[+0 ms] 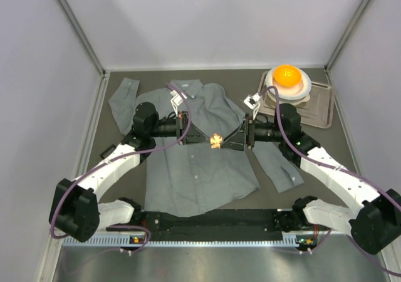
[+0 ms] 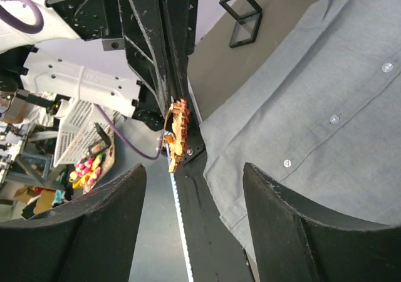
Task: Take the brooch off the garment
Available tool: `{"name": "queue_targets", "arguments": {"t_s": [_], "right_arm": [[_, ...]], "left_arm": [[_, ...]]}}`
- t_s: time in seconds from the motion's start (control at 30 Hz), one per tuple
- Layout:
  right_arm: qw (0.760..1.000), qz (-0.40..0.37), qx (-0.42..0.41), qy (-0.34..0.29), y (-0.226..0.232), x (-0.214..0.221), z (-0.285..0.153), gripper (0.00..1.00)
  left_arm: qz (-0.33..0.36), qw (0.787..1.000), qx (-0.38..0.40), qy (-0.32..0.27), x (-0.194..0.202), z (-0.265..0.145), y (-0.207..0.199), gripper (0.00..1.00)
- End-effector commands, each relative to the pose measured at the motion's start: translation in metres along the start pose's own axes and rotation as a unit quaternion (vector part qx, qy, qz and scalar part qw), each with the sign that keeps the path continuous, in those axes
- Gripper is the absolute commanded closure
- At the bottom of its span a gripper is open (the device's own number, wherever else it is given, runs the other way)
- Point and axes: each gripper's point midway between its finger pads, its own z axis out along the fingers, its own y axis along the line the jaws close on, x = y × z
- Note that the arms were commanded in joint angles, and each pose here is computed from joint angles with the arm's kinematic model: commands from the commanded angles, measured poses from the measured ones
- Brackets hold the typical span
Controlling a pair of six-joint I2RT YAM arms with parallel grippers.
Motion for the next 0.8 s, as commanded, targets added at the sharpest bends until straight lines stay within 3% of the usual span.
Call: {"name": "queue_targets", "arguments": {"t_s": [0.0,0.23,0.77], "right_arm": [[0.999,-0.03,-0.026,-0.024,0.018,-0.02,0.004,0.39],[0.999,-0.024,-0.03,-0.024,0.014,-0.025,0.015,0.53],[0.999,-0.026,-0.016,-0.033,0.02,-0.026,0.012,0.43]], "left_arm": [[0.025,0.999,0.026,0.007,0.002,0.0,-0.01,1.0],[0.021,0.999,0.025,0.008,0.005,0.002,-0.008,1.0],[0.021,0.999,0.027,0.005,0.004,0.003,-0.008,1.0]]}}
